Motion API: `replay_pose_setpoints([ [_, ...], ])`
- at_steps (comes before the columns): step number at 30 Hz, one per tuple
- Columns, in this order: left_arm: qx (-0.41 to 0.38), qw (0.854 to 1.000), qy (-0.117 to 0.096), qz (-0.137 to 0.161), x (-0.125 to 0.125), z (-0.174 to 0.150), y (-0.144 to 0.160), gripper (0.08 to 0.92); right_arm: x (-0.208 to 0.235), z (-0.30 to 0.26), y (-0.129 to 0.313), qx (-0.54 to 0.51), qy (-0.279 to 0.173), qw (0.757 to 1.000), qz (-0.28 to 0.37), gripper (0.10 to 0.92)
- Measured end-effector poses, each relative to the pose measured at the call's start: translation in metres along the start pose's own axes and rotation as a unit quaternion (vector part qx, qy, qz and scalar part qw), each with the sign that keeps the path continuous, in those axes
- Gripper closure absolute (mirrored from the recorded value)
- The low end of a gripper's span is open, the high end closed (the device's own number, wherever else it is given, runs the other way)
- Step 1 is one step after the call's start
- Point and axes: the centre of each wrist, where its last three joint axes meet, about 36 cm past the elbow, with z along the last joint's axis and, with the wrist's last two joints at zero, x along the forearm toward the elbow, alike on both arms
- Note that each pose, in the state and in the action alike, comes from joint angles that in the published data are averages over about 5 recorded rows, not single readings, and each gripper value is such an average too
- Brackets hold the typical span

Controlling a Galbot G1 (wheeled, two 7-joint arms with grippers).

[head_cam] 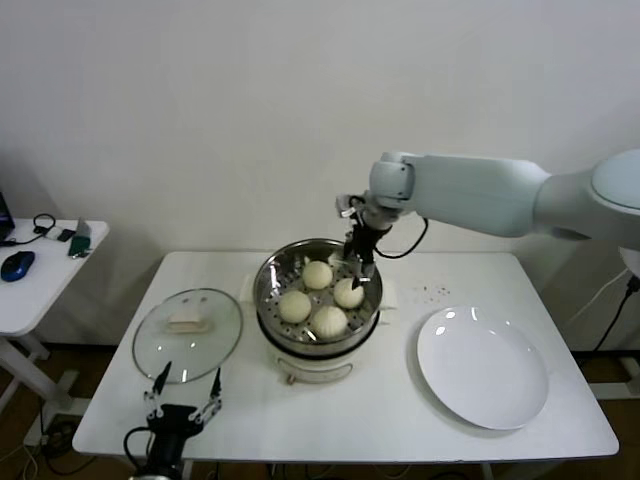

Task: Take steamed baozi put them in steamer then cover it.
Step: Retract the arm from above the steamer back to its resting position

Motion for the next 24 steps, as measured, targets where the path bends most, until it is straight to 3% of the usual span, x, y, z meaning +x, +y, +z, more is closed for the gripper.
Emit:
replay_pose_setpoints([
  [6,-0.004,1.0,-0.005,-0.005,-0.004,-0.002,0.001,0.177,0.014,0.026,0.014,-0.008,-0.076,0.995,0.065,0.2],
  [11,-0.01,1.0,-0.01,-0.009,-0.005,-0.004,0.002,0.177,0.012,0.053,0.034,-0.028,-0.156,0.977,0.139,0.2],
  [19,-0.013,1.0,-0.016,-0.016,-0.002,-0.006,0.0,0.177,-0.003,0.109,0.076,-0.1,-0.272,0.924,0.25,0.2],
  [24,-0.021,0.999,-0.026,-0.023,-0.004,-0.011,0.001,0.177,-0.014,0.142,0.107,-0.154,-0.321,0.882,0.308,0.2],
])
